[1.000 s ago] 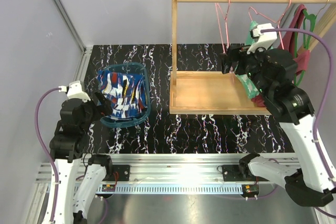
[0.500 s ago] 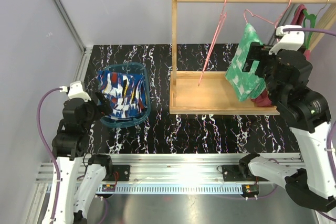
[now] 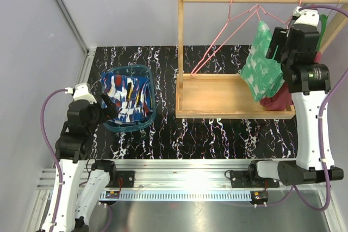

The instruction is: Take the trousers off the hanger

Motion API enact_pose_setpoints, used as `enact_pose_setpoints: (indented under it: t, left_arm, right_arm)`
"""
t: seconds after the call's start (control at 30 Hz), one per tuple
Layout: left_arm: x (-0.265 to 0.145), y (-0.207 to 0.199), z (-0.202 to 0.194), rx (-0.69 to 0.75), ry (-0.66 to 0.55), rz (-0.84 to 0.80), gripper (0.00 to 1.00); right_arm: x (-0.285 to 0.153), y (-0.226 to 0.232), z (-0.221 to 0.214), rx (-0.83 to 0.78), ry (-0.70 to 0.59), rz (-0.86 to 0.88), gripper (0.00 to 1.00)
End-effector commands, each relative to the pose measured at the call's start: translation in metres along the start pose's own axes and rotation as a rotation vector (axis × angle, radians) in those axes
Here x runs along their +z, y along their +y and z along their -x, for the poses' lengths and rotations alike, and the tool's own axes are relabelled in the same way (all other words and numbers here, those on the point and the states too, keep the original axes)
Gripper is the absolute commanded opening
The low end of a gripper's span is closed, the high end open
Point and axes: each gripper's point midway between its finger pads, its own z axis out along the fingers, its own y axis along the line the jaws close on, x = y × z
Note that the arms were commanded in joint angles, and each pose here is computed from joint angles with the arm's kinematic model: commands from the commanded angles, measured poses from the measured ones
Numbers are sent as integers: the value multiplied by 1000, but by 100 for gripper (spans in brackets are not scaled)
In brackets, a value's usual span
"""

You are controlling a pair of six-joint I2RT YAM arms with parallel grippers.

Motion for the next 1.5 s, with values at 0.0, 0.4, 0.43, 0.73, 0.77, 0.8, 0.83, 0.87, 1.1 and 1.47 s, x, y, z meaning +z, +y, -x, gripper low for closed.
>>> enact_pose_setpoints:
  t: [0.0,0.4,0.43,0.73,0.77,0.8,0.83,0.87,1.1,1.47]
  left_arm:
    - [2,-9,7,2,-33,-43,99]
    - [1,-12,7,5,-33,-59,99]
    - [2,-12,7,5,-31,-58,99]
    - [2,-13,6,6,-30,-64,99]
    - [2,-13,6,6,-30,-64,99]
    - [3,-12,6,6,-26,-61,99]
    - [2,-13,6,7,-27,-63,99]
    - [3,-13,6,7,-24,-62,99]
    - [2,-12,6,7,-26,-61,99]
    - [2,-12,5,7,-28,-61,99]
  right_arm:
    - [-13,26,15,76,-31,187,71]
    - [3,55,-9,61,46,300,32]
    - [2,57,-12,62,54,310,30]
    - [2,53,-38,66,102,290,20]
    - [1,52,-37,68,96,287,17]
    - [0,51,-37,62,95,287,12]
    - [-2,50,-34,61,87,285,9]
    - [-2,48,-32,59,84,276,8]
    - [-16,40,-10,35,28,277,0]
    - [-43,42,40,26,-142,361,0]
